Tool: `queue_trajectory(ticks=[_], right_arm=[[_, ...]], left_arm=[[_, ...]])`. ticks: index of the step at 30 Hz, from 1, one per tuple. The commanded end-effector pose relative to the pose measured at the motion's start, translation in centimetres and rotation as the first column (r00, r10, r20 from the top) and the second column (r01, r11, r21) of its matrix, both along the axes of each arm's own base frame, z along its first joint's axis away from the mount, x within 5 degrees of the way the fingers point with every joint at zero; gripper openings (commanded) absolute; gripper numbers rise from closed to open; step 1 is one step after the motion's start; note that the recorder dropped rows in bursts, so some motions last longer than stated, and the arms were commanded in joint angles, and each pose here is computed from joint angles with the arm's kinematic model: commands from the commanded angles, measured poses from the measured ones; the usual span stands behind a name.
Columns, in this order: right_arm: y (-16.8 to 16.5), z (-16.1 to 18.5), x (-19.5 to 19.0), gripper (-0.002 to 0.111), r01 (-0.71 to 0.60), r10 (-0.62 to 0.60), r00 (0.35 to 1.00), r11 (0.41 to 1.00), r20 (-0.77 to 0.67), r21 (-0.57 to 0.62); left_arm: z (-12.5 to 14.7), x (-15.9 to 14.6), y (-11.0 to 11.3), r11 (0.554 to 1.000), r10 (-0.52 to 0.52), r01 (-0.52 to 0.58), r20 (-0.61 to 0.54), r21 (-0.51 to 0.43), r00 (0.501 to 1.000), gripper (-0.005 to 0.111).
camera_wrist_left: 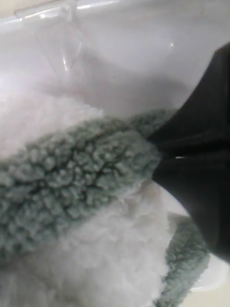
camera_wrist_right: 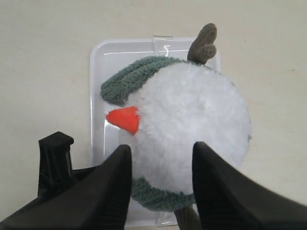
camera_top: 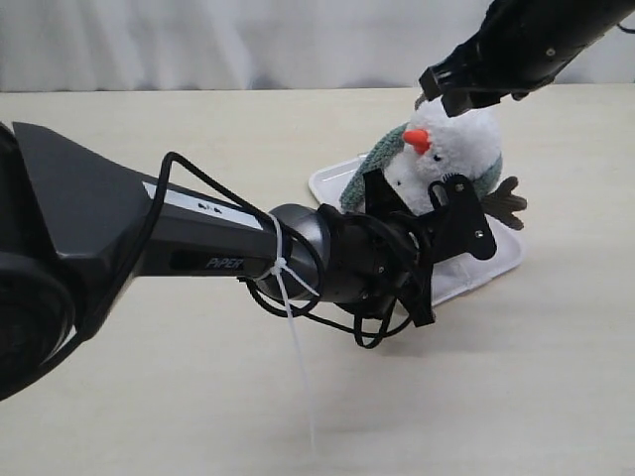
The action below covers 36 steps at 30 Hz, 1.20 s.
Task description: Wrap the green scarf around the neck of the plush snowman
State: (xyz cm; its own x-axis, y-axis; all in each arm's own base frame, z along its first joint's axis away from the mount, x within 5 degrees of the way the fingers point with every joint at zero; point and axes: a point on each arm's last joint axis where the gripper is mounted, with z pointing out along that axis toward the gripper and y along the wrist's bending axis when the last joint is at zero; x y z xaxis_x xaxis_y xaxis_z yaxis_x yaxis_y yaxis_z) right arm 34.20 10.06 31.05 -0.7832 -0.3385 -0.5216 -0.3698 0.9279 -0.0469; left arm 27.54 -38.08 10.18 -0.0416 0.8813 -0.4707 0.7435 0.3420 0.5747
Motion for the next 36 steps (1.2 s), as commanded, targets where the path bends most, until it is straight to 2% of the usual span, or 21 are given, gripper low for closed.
queue_trajectory(ticks=[1,4,11,14,16,23,29,31,32,34,36], right_arm=[[-0.7,-2.1,1.8,0.039,0.053,-0.053,0.999,0.999,-0.009,0.009],[-0.9,-3.0,2.7,0.039,0.071,-0.071,0.997,0.997,-0.004,0.019],[-0.6,-6.5,3.9,0.039,0.070,-0.071,0.993,0.997,-0.092,-0.014],[-0.6,-6.5,3.9,0.039,0.069,-0.070,0.993,0.997,-0.090,-0.018],[-0.6,-6.5,3.9,0.039,0.069,-0.070,0.993,0.997,-0.093,-0.018],[-0.8,-6.6,3.8,0.039,0.077,-0.080,0.992,0.996,-0.100,-0.035],[-0.8,-6.4,3.7,0.039,0.077,-0.080,0.992,0.996,-0.099,-0.034],[-0.8,-6.2,3.6,0.039,0.079,-0.081,0.992,0.997,-0.099,-0.028],[-0.8,-6.0,3.6,0.039,0.079,-0.081,0.992,0.997,-0.094,-0.026],[-0.8,-5.8,3.5,0.039,0.079,-0.081,0.993,0.997,-0.091,-0.025],[-0.8,-5.7,3.4,0.039,0.079,-0.081,0.993,0.997,-0.090,-0.025]], left_arm=[[0.1,-0.2,0.1,1.000,0.000,0.000,-0.010,0.003,1.000,0.000],[-0.3,-0.3,0.4,0.998,-0.014,0.015,-0.023,0.066,1.000,0.000],[-0.4,-0.3,0.5,0.997,-0.006,0.008,-0.035,0.072,0.999,0.000],[-0.5,-0.2,1.2,0.989,0.041,-0.037,-0.024,0.145,0.999,0.000],[-0.7,-0.3,1.6,0.976,0.036,-0.027,-0.038,0.214,0.999,0.000],[-0.8,-0.3,2.0,0.962,0.033,-0.021,-0.042,0.271,0.999,0.000],[-0.8,-0.3,2.0,0.962,0.030,-0.018,-0.042,0.273,0.999,0.000],[-0.8,-0.3,2.0,0.962,0.030,-0.018,-0.042,0.273,0.999,0.006],[-0.8,-0.3,2.0,0.962,0.030,-0.018,-0.042,0.273,0.999,0.019],[-0.8,-0.3,2.0,0.962,0.030,-0.018,-0.042,0.273,0.999,0.034],[-0.8,-0.3,2.0,0.962,0.032,-0.019,-0.042,0.272,0.999,0.054]])
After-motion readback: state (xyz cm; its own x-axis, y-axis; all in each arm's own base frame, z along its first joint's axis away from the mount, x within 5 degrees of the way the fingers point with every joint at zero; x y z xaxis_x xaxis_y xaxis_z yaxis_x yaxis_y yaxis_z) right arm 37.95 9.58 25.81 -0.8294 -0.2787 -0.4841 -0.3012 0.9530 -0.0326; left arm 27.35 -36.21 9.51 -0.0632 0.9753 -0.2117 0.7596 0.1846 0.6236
